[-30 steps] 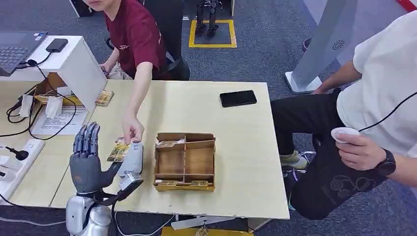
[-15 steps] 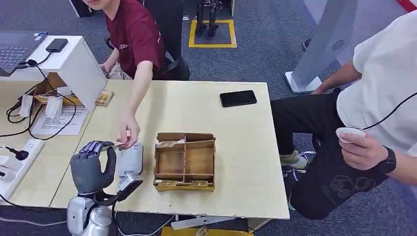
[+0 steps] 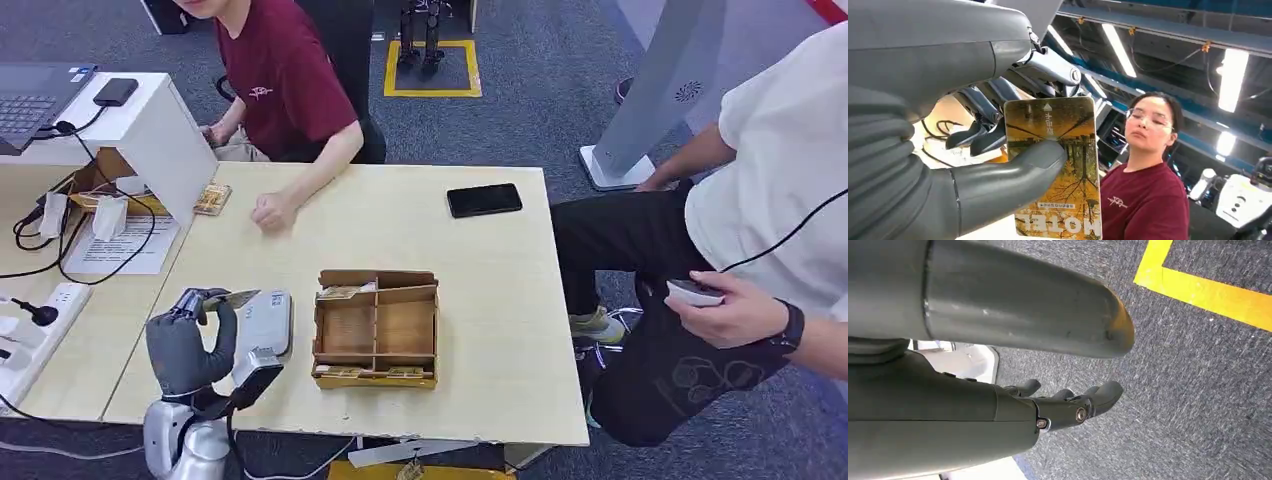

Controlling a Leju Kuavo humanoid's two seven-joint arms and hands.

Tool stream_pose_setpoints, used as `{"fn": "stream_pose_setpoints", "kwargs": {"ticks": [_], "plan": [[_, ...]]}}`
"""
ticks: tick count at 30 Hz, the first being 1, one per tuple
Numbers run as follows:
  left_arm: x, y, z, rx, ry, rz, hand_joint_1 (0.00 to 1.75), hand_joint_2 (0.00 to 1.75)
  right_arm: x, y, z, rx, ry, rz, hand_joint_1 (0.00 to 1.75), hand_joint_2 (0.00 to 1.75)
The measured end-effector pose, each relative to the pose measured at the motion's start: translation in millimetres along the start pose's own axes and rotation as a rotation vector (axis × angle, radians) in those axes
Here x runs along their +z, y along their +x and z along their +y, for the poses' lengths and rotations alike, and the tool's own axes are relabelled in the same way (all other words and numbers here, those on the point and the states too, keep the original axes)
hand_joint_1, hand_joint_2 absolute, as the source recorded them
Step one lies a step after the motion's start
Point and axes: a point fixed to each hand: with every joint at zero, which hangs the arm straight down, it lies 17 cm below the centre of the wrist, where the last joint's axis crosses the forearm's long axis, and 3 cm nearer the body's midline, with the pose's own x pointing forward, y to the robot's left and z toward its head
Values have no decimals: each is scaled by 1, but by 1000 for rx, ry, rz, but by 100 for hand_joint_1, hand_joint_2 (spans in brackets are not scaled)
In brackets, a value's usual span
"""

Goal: Pass the card to the sensor for recognition and then transmit it.

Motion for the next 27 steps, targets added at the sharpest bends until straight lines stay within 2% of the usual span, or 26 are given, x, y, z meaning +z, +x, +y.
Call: {"fn": "stream_pose_setpoints", "kwargs": {"ticks": [2, 4, 6, 9, 19, 27], "plan": [[0, -6, 2, 34, 18, 38, 175, 175, 0, 0, 0, -1, 0, 1, 0, 0], [2, -21, 1, 124, 37, 144, 175, 175, 0, 0, 0, -2, 0, 2, 0, 0], [4, -32, -16, 272, -6, 262, 175, 175, 0, -1, 0, -4, -2, 3, 0, 0], [9, -35, -42, 417, -95, 361, 175, 175, 0, -1, 0, -5, -2, 6, 0, 0], [21, -75, -79, 430, -207, 511, 175, 175, 0, -3, -1, -3, -3, 16, 0, 0], [34, -86, -91, 416, -254, 542, 175, 175, 0, -4, 0, -3, -3, 19, 0, 0]]}}
